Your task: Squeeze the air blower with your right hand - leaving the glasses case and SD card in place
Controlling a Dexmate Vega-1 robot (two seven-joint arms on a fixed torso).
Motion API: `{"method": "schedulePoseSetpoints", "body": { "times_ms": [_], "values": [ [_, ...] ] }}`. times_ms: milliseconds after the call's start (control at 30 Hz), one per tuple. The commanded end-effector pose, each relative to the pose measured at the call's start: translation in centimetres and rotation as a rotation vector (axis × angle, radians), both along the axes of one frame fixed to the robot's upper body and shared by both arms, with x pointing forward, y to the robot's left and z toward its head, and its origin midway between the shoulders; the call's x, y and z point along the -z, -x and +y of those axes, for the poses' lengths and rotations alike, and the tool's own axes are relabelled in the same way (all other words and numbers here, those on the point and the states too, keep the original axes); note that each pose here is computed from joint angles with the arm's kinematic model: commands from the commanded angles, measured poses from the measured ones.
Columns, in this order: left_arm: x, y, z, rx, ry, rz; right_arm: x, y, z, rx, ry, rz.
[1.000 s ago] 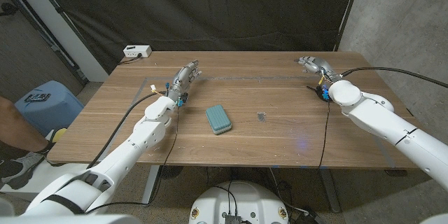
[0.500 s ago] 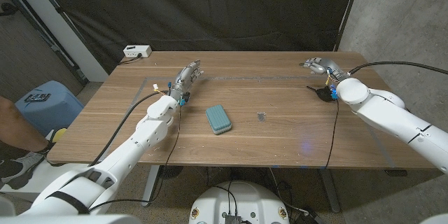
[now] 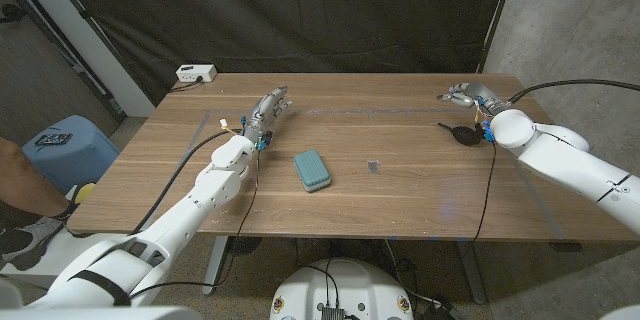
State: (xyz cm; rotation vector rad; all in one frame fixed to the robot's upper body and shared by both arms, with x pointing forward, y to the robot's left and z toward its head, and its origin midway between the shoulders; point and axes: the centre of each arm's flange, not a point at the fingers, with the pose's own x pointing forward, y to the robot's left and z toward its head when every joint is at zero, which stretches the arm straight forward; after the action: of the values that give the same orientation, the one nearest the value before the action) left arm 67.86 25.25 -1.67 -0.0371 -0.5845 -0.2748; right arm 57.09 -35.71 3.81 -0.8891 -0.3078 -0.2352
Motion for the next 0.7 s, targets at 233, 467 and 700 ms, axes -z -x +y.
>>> {"method": "schedulePoseSetpoints", "body": {
  "times_ms": [233, 467, 700],
  "values": [
    [0.36, 0.54, 0.26, -0.012, 0.003, 0.006, -0.05, 0.59, -0.91, 0.115, 0.146, 0.063],
    [0.51, 0.63, 0.38, -0.014, 0.006, 0.009, -0.02, 0.68, -1.1, 0.154, 0.188, 0.083],
    [0.58, 0.78, 0.56, -0.017, 0.008, 0.007, 0.02, 0.79, -1.5, 0.201, 0.252, 0.122]
  ]
}}
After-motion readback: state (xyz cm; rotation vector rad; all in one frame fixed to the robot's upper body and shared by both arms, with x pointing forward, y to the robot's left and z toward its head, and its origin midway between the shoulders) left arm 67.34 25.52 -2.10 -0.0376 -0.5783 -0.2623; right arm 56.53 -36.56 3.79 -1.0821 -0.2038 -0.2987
